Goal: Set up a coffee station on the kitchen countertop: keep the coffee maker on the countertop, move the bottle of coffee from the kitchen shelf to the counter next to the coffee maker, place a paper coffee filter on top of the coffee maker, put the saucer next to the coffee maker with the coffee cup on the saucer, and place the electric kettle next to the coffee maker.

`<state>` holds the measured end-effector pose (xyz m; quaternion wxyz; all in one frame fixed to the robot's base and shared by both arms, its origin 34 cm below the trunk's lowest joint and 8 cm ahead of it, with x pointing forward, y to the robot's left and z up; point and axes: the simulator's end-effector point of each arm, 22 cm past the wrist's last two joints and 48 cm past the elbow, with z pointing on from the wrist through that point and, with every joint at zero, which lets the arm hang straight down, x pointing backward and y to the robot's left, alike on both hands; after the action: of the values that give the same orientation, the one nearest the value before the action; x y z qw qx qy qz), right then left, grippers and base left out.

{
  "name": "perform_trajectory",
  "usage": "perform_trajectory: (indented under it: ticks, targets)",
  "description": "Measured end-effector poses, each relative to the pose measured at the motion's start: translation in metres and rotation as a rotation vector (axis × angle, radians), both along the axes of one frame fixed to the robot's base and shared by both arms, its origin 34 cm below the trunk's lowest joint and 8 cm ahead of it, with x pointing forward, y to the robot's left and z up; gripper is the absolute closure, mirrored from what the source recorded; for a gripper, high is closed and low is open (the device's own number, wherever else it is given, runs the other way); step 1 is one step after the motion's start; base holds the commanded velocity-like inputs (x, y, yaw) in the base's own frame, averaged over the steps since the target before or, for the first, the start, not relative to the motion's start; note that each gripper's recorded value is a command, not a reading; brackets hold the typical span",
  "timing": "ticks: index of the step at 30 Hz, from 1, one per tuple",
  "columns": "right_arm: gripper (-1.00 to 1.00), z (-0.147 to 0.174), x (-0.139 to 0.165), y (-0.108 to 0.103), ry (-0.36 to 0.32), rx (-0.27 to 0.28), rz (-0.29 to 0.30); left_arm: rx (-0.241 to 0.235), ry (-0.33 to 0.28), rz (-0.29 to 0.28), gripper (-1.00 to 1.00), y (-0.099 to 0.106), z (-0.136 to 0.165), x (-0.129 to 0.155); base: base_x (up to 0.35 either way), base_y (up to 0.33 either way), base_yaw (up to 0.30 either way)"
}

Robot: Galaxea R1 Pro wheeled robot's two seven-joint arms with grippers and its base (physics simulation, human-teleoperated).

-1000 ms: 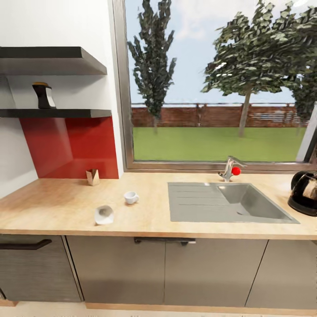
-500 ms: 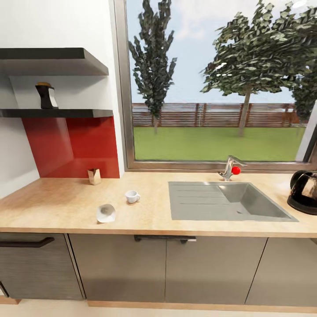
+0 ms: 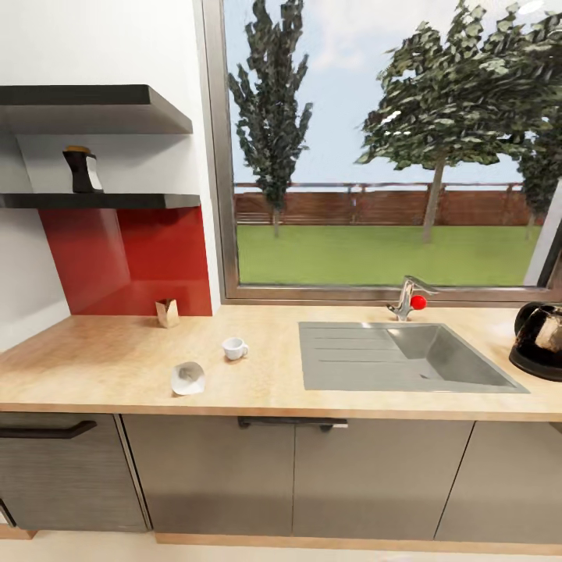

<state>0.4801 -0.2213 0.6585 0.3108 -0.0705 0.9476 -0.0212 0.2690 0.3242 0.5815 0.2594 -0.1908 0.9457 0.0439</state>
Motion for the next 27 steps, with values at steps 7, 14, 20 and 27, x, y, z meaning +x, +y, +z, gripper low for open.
perform_trajectory:
  ticks: [7, 14, 20, 27]
  targets:
    - [-1.00, 0.132, 0.110, 0.038, -0.297, 0.056, 0.035, 0.000, 0.000, 0.001, -1.00, 0.000, 0.000, 0.000, 0.000, 0.000, 0.000]
    - [-1.00, 0.273, 0.158, 0.050, -0.495, 0.115, -0.002, -0.001, 0.001, -0.001, -1.00, 0.000, 0.000, 0.000, 0.000, 0.000, 0.000]
    - [-1.00, 0.346, 0.164, 0.071, -0.555, 0.180, -0.008, -0.001, 0.000, -0.003, -1.00, -0.001, 0.000, 0.000, 0.000, 0.000, 0.000]
    - [-1.00, 0.427, 0.199, 0.117, -0.513, 0.314, 0.057, 0.000, 0.000, -0.003, -1.00, -0.001, 0.000, 0.000, 0.000, 0.000, 0.000]
